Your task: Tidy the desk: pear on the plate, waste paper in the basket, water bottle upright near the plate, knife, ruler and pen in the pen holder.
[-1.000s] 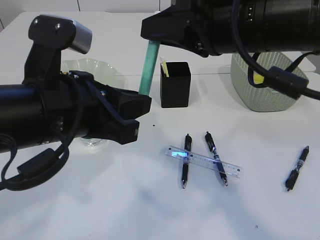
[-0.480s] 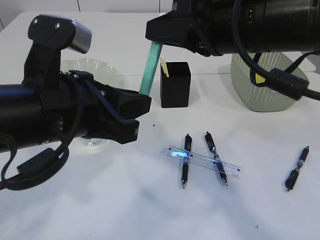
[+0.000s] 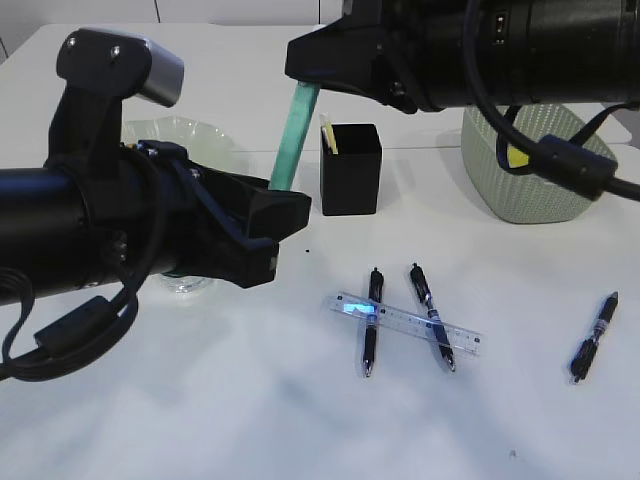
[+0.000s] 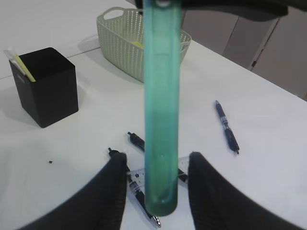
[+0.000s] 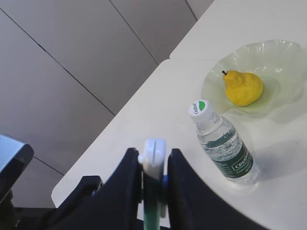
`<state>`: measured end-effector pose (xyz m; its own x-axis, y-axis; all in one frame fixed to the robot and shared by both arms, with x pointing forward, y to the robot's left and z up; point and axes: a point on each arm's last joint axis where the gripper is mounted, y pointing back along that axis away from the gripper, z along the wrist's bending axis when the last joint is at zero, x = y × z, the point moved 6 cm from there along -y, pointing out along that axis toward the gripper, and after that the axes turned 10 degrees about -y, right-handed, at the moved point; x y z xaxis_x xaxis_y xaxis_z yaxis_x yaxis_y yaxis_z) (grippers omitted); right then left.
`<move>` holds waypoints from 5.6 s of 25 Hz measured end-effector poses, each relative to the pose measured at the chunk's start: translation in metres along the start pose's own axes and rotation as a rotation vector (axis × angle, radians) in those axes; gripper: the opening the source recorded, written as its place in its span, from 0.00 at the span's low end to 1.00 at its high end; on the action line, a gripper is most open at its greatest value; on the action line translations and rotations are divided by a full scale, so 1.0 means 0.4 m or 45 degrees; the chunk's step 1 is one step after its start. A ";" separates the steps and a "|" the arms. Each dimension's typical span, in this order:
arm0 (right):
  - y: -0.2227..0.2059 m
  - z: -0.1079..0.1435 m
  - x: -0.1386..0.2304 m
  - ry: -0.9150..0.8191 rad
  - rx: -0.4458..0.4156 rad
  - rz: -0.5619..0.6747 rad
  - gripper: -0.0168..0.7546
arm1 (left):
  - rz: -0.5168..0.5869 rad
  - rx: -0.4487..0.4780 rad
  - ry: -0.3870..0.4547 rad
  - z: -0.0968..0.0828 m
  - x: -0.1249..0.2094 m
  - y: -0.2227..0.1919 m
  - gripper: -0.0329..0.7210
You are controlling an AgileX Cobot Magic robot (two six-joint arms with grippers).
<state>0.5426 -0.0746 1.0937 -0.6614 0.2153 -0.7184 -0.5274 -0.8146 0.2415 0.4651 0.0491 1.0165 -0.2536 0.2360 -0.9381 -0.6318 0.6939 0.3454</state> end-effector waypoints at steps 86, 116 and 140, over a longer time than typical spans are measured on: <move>-0.277 -0.633 -0.228 0.338 0.760 -0.211 0.16 | 0.227 -0.724 0.314 0.430 0.056 0.263 0.69; -0.262 -0.536 -0.295 0.311 0.614 -0.308 0.55 | 0.223 -0.724 0.312 0.431 0.055 0.263 0.68; -0.104 -0.355 -0.142 0.148 0.546 0.193 0.55 | 0.224 -0.724 0.310 0.431 0.055 0.263 0.67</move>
<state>0.6780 -0.1295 1.0318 -0.6969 0.0297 -0.7165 -0.6184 -0.5309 0.5795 0.5194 0.2444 1.0276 -0.5053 0.1059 -0.8564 -0.8386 0.1738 0.5163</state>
